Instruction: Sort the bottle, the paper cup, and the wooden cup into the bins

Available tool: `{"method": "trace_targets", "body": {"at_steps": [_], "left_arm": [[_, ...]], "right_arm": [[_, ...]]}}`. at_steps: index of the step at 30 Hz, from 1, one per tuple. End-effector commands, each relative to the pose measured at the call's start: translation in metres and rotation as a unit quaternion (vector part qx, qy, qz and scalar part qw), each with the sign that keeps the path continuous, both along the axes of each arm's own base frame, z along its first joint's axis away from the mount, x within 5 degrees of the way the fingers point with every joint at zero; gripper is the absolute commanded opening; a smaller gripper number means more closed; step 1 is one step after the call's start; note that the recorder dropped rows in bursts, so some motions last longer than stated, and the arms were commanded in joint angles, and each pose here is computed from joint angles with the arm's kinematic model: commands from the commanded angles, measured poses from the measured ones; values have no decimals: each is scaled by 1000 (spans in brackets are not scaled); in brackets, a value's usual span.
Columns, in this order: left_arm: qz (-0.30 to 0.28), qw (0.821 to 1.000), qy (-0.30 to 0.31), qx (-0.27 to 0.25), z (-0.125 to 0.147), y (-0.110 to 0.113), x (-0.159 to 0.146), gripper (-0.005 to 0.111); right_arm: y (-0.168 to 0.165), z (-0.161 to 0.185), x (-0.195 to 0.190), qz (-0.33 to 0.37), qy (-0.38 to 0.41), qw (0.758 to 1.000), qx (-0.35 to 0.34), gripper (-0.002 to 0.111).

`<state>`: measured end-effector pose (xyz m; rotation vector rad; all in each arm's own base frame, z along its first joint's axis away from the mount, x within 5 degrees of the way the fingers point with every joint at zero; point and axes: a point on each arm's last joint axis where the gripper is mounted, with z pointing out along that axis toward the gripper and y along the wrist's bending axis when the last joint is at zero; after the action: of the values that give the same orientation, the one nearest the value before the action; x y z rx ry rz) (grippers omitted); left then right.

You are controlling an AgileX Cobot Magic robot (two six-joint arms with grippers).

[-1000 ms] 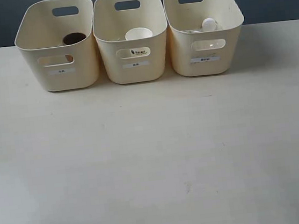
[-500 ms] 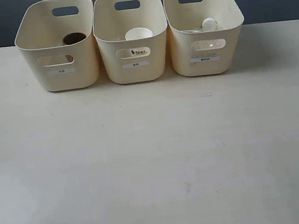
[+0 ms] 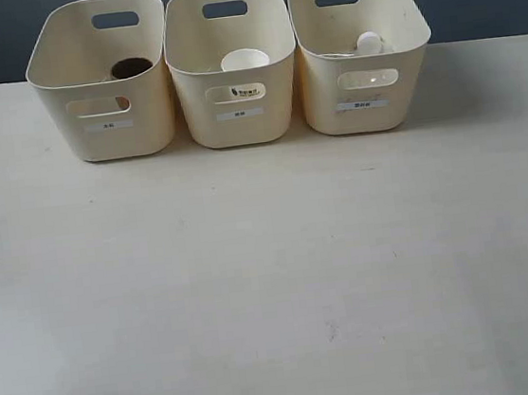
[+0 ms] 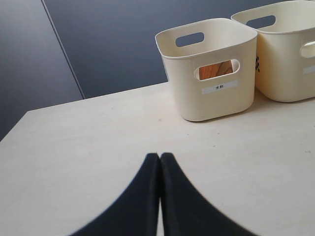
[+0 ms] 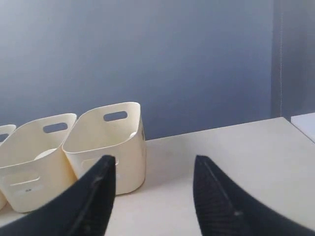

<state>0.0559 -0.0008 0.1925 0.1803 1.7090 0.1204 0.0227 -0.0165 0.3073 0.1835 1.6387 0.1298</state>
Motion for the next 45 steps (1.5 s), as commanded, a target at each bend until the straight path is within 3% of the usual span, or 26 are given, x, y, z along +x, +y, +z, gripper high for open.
{"method": "trace_targets", "body": {"at_steps": [1, 6, 13, 31, 36, 45], "left_arm": [[-2, 1000, -5, -1, 0, 0, 0, 0], [-2, 1000, -5, -1, 0, 0, 0, 0], [-2, 1000, -5, -1, 0, 0, 0, 0], [-2, 1000, -5, -1, 0, 0, 0, 0], [-2, 1000, -5, -1, 0, 0, 0, 0], [-2, 1000, -5, -1, 0, 0, 0, 0]], "right_arm": [[4, -18, 9, -20, -10, 1000, 5, 47], [10, -46, 24, -10, -35, 999, 20, 47], [12, -75, 31, -8, -4, 1000, 27, 47], [11, -86, 33, -10, 14, 1000, 25, 47], [12, -108, 33, -9, 30, 999, 23, 47], [15, -105, 34, 11, -22, 999, 21, 47]]}}
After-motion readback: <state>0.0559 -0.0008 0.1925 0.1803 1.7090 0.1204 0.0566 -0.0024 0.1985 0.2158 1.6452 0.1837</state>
